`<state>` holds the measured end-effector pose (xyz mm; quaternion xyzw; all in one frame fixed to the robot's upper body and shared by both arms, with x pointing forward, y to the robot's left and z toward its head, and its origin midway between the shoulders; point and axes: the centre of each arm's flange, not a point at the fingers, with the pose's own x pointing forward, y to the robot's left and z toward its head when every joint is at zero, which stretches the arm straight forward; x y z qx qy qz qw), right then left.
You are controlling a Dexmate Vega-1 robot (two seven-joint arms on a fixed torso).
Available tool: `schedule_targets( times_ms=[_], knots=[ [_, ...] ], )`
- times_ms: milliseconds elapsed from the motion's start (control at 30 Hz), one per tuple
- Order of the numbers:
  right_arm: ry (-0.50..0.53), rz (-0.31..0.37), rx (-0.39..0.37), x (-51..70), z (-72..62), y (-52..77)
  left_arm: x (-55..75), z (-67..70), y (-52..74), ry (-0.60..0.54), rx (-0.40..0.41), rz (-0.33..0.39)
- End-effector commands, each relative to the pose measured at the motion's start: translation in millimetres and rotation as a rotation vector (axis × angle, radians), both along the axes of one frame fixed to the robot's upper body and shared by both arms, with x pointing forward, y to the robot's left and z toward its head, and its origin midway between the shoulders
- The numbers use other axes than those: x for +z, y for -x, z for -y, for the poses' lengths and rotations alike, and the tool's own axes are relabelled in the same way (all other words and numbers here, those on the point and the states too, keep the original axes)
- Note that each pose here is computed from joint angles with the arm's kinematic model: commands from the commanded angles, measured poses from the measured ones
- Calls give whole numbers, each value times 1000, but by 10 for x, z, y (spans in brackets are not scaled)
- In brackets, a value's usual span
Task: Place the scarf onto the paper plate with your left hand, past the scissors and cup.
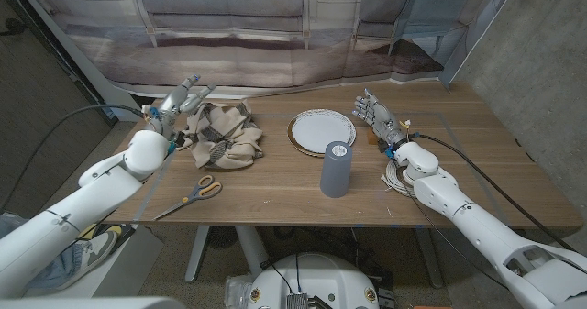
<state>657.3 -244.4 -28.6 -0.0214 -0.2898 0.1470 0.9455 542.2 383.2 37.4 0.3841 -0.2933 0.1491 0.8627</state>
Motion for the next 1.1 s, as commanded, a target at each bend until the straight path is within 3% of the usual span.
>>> schedule_targets(
  times_ms=[33,500,1100],
  knots=[
    [13,2,1,0,36,-2,11,55,-79,-36,31,-31],
    [18,16,-3,6,87,66,-43,115,-109,-60,59,-49],
    [14,2,13,-74,82,32,-34,226,-192,-124,117,-55]
  ],
)
